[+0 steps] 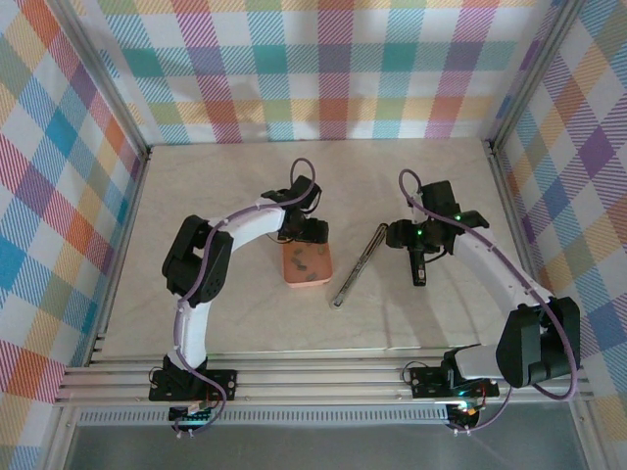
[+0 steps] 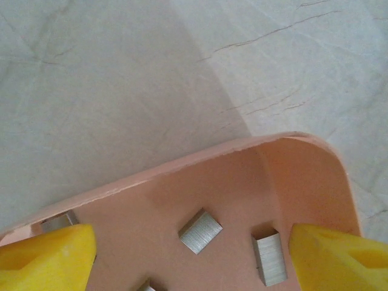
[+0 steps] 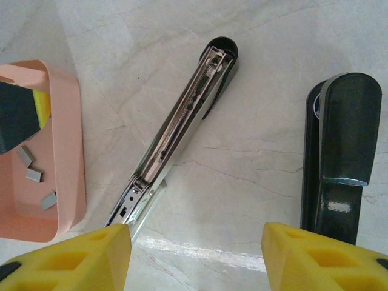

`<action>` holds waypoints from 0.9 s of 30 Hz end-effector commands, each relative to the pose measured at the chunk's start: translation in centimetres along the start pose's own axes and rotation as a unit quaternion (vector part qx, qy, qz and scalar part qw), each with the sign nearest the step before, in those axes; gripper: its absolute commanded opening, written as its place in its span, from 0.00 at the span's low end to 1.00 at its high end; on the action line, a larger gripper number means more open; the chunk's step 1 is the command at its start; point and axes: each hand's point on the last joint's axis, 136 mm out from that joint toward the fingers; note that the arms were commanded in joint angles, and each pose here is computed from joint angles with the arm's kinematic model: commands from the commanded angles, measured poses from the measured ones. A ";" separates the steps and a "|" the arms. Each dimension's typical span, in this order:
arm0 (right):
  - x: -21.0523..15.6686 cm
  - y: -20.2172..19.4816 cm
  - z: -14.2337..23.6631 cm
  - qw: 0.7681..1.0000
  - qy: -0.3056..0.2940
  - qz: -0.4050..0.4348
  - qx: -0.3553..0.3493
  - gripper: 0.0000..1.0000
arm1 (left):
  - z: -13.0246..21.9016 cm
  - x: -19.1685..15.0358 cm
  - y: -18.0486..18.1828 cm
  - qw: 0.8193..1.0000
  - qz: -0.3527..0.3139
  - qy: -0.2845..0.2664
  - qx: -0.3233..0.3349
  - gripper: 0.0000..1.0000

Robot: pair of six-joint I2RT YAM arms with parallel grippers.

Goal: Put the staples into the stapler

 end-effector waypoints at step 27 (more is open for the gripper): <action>-0.5 3.3 -3.6 0.993 0.054 -0.107 -0.008 0.61 | 4.2 8.7 9.5 0.996 0.050 -0.070 0.030 0.81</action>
Point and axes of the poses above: each hand's point on the last joint's axis, 136 mm out from that joint toward the fingers, its own z axis back along the fingers, its own y axis along the line the jaws close on, x = y × z, and after that the axes turned 12 degrees about z, right-handed
